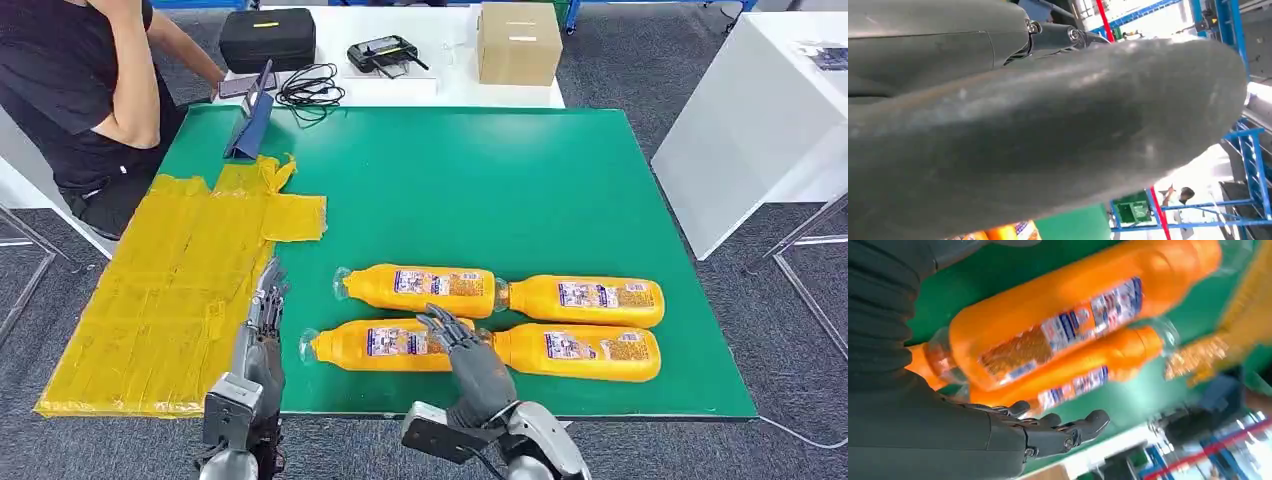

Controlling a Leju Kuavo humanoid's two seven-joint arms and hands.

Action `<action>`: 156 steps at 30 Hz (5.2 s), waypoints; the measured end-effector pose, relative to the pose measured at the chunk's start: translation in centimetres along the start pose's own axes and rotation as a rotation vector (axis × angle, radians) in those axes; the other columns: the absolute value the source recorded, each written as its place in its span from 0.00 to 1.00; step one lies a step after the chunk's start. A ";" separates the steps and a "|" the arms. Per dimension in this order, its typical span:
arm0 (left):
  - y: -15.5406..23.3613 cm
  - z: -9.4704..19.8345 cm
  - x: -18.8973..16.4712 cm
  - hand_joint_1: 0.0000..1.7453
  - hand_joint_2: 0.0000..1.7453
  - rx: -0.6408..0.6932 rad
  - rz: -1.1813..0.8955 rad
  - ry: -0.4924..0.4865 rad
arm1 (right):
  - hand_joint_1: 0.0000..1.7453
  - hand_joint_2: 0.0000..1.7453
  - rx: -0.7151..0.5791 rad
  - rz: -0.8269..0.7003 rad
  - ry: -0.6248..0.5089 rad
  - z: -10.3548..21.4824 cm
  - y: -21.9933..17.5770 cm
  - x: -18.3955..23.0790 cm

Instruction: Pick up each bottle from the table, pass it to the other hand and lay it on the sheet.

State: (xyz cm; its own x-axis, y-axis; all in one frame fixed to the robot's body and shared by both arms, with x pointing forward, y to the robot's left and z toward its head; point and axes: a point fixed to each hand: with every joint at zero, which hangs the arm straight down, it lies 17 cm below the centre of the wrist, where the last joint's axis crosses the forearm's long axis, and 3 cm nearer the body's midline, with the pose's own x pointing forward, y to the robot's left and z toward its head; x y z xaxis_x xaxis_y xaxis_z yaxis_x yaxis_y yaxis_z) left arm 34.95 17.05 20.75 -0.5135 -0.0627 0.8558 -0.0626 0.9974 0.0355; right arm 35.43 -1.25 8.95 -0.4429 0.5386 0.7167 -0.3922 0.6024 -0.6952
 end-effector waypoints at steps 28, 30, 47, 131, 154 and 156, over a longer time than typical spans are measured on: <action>0.0 -0.1 -0.2 0.00 0.00 -0.020 0.035 0.006 | 0.00 1.00 0.277 0.295 0.129 -5.2 3.5 -5.9; 0.0 0.0 -0.4 0.00 0.00 -0.022 0.038 0.009 | 0.00 1.00 0.330 0.298 0.140 -5.2 4.0 -6.5; -0.8 -0.4 -1.1 0.00 0.00 -0.027 0.082 0.033 | 1.00 1.00 0.609 0.450 0.222 -3.3 7.9 -11.2; -1.5 1.7 3.8 0.00 1.00 -0.088 0.745 0.030 | 1.00 1.00 -0.167 -0.545 -0.133 -0.9 -1.9 7.4; -2.8 1.7 -0.1 0.50 1.00 -0.076 0.221 0.142 | 1.00 1.00 0.071 -0.356 -0.209 -1.7 4.3 11.4; -2.6 1.5 -0.2 1.00 1.00 -0.067 0.185 0.139 | 1.00 1.00 0.098 -0.349 -0.220 -1.9 5.0 12.0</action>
State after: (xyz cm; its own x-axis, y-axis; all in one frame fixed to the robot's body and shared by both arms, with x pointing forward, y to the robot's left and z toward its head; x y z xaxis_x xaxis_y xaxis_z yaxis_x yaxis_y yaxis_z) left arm 33.97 14.40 19.68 -0.3879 0.1221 0.9136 0.0806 0.9919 -0.0984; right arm 29.66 9.37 14.19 -0.4271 0.1677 0.8885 -0.6194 0.6616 -0.4226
